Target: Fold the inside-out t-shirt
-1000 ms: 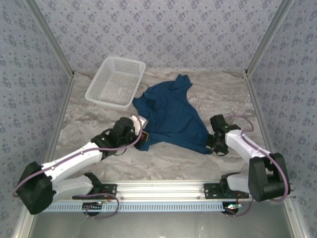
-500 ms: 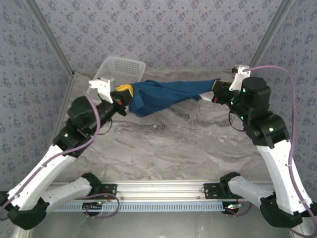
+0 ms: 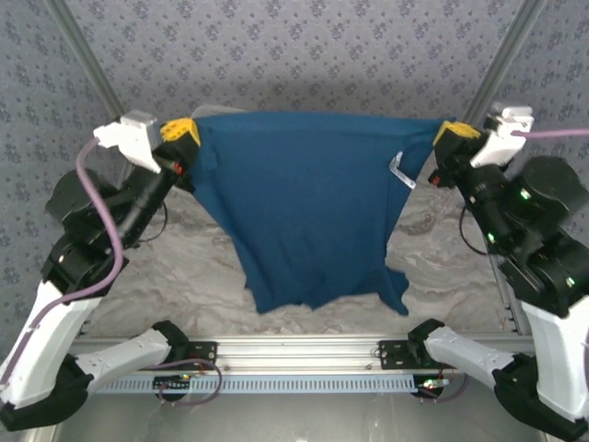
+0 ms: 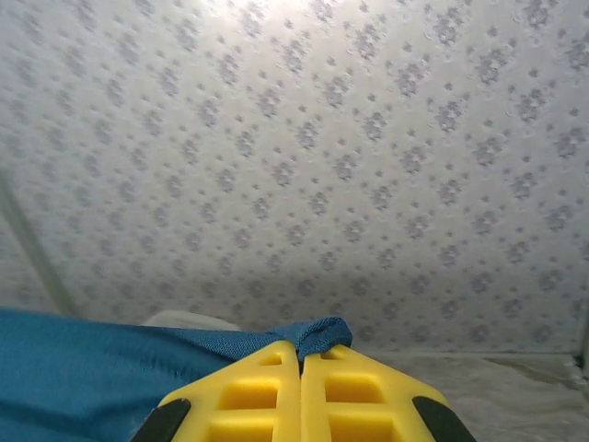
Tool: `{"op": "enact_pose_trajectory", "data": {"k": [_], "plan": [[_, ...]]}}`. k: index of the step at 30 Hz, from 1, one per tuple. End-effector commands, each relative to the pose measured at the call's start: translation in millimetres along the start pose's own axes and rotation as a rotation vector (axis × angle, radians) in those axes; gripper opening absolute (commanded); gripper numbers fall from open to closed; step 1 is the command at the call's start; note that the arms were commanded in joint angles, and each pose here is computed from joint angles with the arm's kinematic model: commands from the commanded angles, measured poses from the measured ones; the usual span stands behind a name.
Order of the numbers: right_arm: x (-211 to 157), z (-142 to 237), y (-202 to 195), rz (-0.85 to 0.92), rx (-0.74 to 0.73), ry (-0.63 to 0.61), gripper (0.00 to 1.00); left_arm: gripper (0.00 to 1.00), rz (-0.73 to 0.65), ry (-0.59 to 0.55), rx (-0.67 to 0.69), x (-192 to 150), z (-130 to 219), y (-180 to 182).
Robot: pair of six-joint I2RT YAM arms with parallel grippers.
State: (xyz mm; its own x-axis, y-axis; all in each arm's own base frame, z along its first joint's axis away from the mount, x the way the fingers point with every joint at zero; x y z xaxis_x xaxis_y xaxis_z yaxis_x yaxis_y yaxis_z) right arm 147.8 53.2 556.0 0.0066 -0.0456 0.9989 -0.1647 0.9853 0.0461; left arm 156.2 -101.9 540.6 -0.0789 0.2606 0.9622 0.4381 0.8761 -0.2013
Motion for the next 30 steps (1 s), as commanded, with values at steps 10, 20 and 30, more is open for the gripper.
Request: {"op": "enact_pose_trajectory", "data": {"k": [10, 20, 30], "plan": [[46.0, -139.8, -23.8, -0.023, -0.097, -0.078, 0.00, 0.00, -0.102, 0.007, 0.082, 30.8, -114.0, 25.7], [65.6, -111.3, -5.0, 0.033, -0.031, -0.111, 0.00, 0.00, -0.098, 0.055, -0.035, 44.4, -100.7, 16.9], [-161.0, -100.9, -28.9, 0.070, -0.207, 0.651, 0.00, 0.00, 0.251, 0.702, -0.067, -234.5, -66.6, 46.9]]}}
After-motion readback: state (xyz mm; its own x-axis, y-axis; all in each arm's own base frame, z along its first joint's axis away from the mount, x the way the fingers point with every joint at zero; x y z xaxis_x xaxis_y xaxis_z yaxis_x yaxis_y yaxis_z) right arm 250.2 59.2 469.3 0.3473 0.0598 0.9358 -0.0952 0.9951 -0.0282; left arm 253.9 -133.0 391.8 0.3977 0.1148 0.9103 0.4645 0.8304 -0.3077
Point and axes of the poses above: each hand's point on the last joint's axis, 136 mm out from that joint toward the fingers, its own z axis back along the fingers, its own y axis along the line the jaws close on, x = y × z, the point moved 10 cm from there along z, back along the fingers, and after that the axes turned 6 degrees about z, right-handed, at the moved point
